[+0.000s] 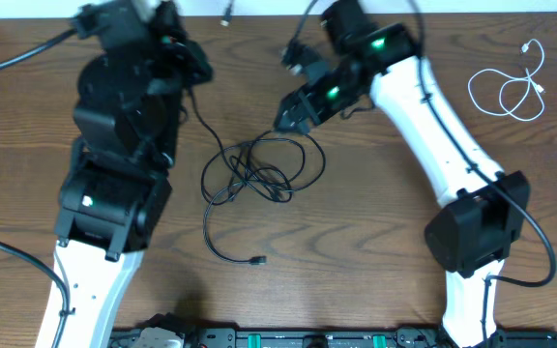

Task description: Untangle cables

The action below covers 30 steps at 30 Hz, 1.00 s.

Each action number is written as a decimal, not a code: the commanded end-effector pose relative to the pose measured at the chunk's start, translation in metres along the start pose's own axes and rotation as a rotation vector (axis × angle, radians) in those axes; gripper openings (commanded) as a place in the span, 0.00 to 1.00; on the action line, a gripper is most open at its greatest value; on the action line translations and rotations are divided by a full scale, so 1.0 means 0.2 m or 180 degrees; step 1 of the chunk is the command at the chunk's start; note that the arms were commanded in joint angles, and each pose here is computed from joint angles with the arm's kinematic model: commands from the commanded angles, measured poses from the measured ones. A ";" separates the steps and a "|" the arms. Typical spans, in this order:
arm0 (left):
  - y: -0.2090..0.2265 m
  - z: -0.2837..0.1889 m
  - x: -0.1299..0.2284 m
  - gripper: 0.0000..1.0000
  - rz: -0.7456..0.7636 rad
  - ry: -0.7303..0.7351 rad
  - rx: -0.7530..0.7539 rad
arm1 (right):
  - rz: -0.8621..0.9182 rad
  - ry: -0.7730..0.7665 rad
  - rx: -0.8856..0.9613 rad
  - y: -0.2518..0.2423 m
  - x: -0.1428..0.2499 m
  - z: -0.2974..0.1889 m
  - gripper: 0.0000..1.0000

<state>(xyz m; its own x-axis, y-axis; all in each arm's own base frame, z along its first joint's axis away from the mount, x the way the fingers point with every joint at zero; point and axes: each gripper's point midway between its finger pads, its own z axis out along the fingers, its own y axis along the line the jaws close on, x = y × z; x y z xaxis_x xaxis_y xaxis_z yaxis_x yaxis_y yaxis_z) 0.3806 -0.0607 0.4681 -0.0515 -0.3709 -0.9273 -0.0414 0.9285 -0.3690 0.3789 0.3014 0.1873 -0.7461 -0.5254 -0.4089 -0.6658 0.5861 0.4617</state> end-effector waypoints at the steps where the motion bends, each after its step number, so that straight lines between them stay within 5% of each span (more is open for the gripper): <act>1: 0.18 0.05 -0.07 0.07 -0.0240 -0.0161 -0.0397 | -0.0226 0.0137 -0.0080 0.07 0.05 0.12 0.84; 15: 0.34 0.17 0.11 0.07 -0.0156 0.0285 -0.0592 | -0.0950 0.0296 -0.0493 0.37 0.16 0.41 0.86; 30: 0.35 0.17 0.14 0.07 -0.0138 0.0357 -0.0634 | -0.0643 0.0239 -0.0396 0.48 0.32 0.83 0.76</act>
<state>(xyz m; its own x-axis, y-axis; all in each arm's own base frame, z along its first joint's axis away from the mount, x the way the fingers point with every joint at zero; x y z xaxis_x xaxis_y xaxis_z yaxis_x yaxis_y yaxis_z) 0.4112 -0.0074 0.4087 -0.1681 -0.4098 -0.8965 -0.2419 0.8988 -0.3655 0.2790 0.4215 0.0854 -0.5479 -0.6778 -0.4904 -0.8247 0.3391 0.4526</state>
